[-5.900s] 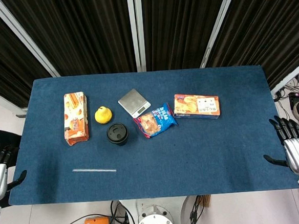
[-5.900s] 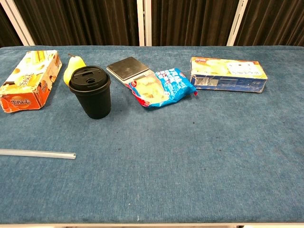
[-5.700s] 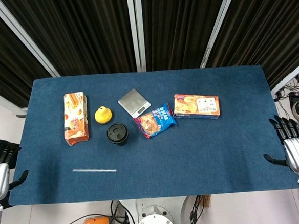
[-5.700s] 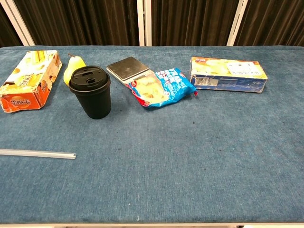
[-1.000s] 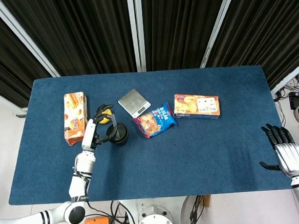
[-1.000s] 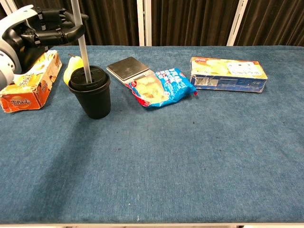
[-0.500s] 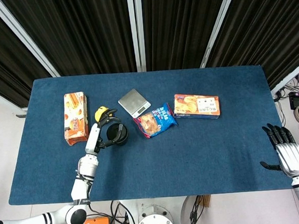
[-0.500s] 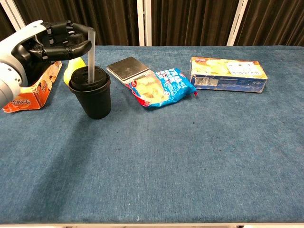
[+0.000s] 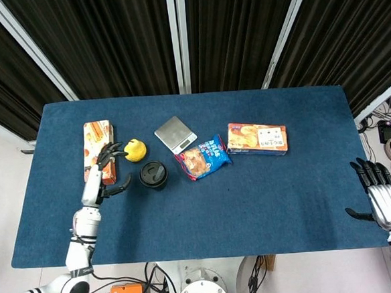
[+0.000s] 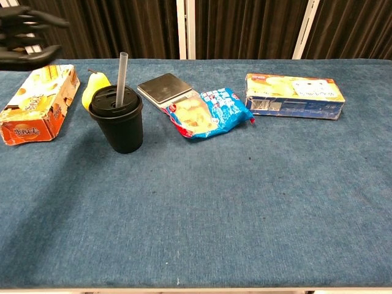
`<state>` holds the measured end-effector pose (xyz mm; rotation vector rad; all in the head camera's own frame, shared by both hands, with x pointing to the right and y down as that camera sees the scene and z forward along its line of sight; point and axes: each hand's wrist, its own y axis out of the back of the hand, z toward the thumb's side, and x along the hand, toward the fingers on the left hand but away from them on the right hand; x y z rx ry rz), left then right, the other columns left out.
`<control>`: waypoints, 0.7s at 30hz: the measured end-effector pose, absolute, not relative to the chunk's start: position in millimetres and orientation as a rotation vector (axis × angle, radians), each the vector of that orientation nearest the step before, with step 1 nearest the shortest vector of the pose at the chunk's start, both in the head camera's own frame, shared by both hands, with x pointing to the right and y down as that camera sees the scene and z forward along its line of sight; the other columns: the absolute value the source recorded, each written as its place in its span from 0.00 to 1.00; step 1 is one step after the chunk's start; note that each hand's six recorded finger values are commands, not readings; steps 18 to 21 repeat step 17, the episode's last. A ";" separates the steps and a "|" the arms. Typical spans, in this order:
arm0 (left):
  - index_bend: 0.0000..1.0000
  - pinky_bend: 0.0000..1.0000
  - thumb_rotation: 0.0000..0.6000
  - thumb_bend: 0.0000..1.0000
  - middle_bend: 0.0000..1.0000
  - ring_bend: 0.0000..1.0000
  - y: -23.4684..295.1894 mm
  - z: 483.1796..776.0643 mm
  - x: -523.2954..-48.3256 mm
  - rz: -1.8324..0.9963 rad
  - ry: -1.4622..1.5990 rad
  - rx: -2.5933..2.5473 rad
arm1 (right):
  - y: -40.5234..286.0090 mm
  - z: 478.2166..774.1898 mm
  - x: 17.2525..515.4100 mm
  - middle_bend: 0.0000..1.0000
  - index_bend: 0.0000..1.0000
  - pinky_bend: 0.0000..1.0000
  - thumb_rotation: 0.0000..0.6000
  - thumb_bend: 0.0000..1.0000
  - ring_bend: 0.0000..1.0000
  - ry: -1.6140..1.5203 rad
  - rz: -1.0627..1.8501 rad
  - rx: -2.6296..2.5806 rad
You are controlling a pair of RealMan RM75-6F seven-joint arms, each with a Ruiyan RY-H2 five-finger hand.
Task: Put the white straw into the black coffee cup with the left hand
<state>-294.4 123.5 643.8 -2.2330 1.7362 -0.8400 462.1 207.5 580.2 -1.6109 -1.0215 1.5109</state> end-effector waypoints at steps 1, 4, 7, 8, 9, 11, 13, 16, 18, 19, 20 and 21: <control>0.30 0.00 1.00 0.28 0.14 0.00 124.1 641.0 -307.6 -0.883 1.712 -2.188 | 207.1 577.9 463.1 0.07 0.00 0.03 1.00 0.20 0.00 -1.030 1.505 -1.606; 0.30 0.00 1.00 0.27 0.15 0.00 129.4 629.0 -358.1 -1.047 1.622 -2.006 | 206.1 572.4 465.8 0.07 0.00 0.03 1.00 0.20 0.00 -1.058 1.487 -1.595; 0.29 0.00 1.00 0.26 0.15 0.00 140.8 617.2 -406.2 -1.206 1.505 -1.817 | 205.0 568.8 466.0 0.07 0.00 0.03 1.00 0.20 0.00 -1.079 1.460 -1.598; 0.29 0.00 1.00 0.26 0.15 0.00 145.2 614.5 -418.1 -1.251 1.463 -1.769 | 204.8 568.3 465.6 0.07 0.00 0.03 1.00 0.20 0.00 -1.082 1.451 -1.602; 0.28 0.00 1.00 0.24 0.15 0.00 152.0 611.3 -432.4 -1.309 1.403 -1.714 | 204.7 567.8 465.1 0.07 0.00 0.03 1.00 0.20 0.00 -1.084 1.442 -1.607; 0.27 0.00 1.00 0.22 0.15 0.00 165.8 606.4 -452.8 -1.398 1.313 -1.643 | 204.7 566.8 464.2 0.07 0.00 0.03 1.00 0.20 0.00 -1.089 1.426 -1.617; 0.26 0.00 1.00 0.20 0.15 0.00 184.6 599.6 -473.1 -1.485 1.235 -1.585 | 204.7 565.6 463.0 0.07 0.00 0.03 1.00 0.20 0.00 -1.095 1.409 -1.625; 0.26 0.00 1.00 0.20 0.15 0.00 209.1 590.0 -492.1 -1.555 1.198 -1.537 | 205.6 565.5 459.8 0.07 0.00 0.03 1.00 0.20 0.00 -1.093 1.392 -1.633; 0.26 0.00 1.00 0.20 0.15 0.00 215.8 587.4 -496.5 -1.571 1.194 -1.527 | 205.9 565.8 458.7 0.07 0.00 0.03 1.00 0.20 0.00 -1.090 1.389 -1.635; 0.26 0.00 1.00 0.20 0.15 0.00 215.8 587.4 -496.5 -1.571 1.194 -1.527 | 205.9 565.8 458.7 0.07 0.00 0.03 1.00 0.20 0.00 -1.090 1.389 -1.635; 0.26 0.00 1.00 0.20 0.15 0.00 215.8 587.4 -496.5 -1.571 1.194 -1.527 | 205.9 565.8 458.7 0.07 0.00 0.03 1.00 0.20 0.00 -1.090 1.389 -1.635; 0.26 0.00 1.00 0.20 0.15 0.00 215.8 587.4 -496.5 -1.571 1.194 -1.527 | 205.9 565.8 458.7 0.07 0.00 0.03 1.00 0.20 0.00 -1.090 1.389 -1.635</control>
